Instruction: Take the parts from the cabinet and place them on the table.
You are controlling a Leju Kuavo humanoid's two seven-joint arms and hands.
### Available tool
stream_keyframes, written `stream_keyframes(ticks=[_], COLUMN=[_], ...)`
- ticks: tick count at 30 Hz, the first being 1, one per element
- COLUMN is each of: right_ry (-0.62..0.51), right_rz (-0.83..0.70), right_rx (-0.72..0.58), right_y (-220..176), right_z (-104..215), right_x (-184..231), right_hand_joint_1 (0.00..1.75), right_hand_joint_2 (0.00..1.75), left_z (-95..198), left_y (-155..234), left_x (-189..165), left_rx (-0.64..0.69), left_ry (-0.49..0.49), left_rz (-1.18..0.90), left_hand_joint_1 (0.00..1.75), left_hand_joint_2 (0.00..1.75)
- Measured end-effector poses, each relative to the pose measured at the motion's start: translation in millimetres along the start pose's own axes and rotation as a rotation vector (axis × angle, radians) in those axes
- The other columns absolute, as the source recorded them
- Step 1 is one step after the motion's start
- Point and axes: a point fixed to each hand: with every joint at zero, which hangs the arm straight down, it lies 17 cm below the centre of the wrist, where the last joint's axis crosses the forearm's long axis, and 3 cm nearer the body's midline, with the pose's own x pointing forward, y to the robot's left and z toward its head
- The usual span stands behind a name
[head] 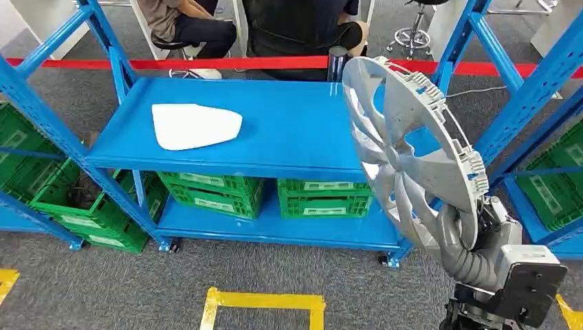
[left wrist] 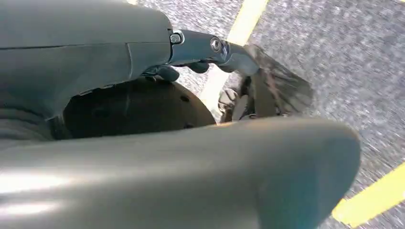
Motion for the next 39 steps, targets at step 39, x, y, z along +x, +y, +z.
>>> stream_keyframes(ticks=[39], right_ry=[0.057], right_rz=[-0.025], right_rx=[-0.003], right_y=[-7], right_z=[6], right_x=[-15], right_hand_joint_1=[0.99], right_hand_joint_2=[1.75], left_z=[0], left_y=[-3], left_x=[2], left_rx=[-0.001], left_ry=[0.006], left_rz=[-0.011], left_hand_joint_1=[0.0], left_hand_joint_2=[0.0])
